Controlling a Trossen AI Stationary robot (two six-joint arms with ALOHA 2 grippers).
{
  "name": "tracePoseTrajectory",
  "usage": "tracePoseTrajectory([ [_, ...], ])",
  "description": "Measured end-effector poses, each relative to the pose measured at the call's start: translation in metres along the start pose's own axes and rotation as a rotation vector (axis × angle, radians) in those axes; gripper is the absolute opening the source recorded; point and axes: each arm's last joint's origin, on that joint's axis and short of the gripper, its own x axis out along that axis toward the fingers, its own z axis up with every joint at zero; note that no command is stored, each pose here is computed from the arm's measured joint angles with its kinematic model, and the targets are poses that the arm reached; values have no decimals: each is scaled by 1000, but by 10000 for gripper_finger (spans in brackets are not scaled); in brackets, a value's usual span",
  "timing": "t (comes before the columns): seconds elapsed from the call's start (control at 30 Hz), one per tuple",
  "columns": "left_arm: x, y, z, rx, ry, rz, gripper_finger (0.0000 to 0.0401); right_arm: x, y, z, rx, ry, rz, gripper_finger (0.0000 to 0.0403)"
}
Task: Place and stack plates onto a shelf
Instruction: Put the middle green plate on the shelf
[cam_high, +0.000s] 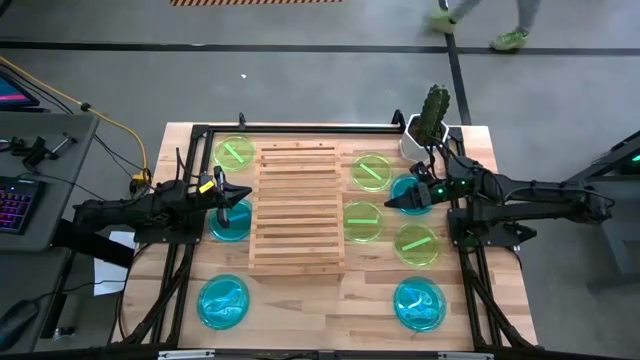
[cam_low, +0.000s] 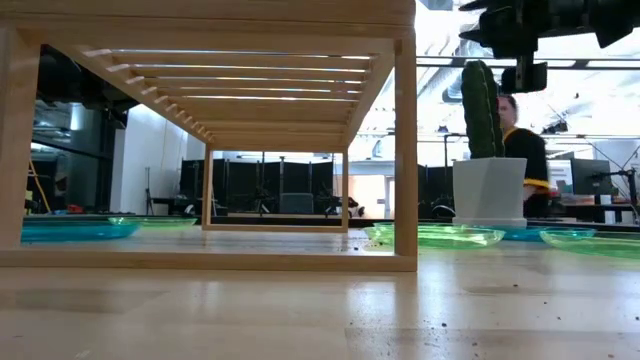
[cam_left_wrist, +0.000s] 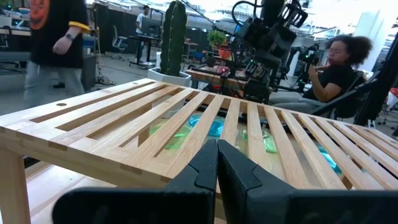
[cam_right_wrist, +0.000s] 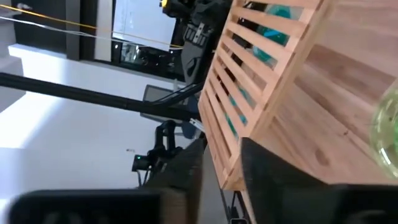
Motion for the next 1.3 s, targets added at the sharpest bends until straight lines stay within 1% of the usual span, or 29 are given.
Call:
tracePoseTrajectory([
  [0.17, 0, 0, 0, 0, 0, 0, 0, 0, 0, -2, 6, 38, 5, 196],
  [0.27, 0, 0, 0, 0, 0, 0, 0, 0, -3, -3, -3, 59, -19, 228],
  [0.33, 0, 0, 0, 0, 0, 0, 0, 0, -6, -5, -22, 71, -48, 240],
  [0.47, 0, 0, 0, 0, 0, 0, 0, 0, -11, -7, -59, 92, -94, 245],
  [0.53, 0, 0, 0, 0, 0, 0, 0, -1, -16, -8, -37, 94, -152, 245],
  [0.57, 0, 0, 0, 0, 0, 0, 0, -2, -21, -9, -4, 86, -220, 245],
  [0.63, 0, 0, 0, 0, 0, 0, 0, -5, -37, -13, 72, 69, -404, 246],
  [0.7, 0, 0, 0, 0, 0, 0, 0, -7, -51, -16, 107, 59, -570, 245],
  [0.8, 0, 0, 0, 0, 0, 0, 0, -3, -63, -17, 116, 37, -719, 245],
  [0.87, 0, 0, 0, 0, 0, 0, 0, 4, -70, -15, 128, 8, -766, 245],
  [0.97, 0, 0, 0, 0, 0, 0, 0, 20, -79, -11, 128, -15, -796, 245],
  [1.07, 0, 0, 0, 0, 0, 0, 0, 36, -91, -9, 108, 4, -826, 245],
  [1.23, 0, 0, 0, 0, 0, 0, 0, 48, -116, -9, 140, 40, -959, 245],
  [1.3, 0, 0, 0, 0, 0, 0, 0, 53, -122, -7, 147, 36, -959, 245],
])
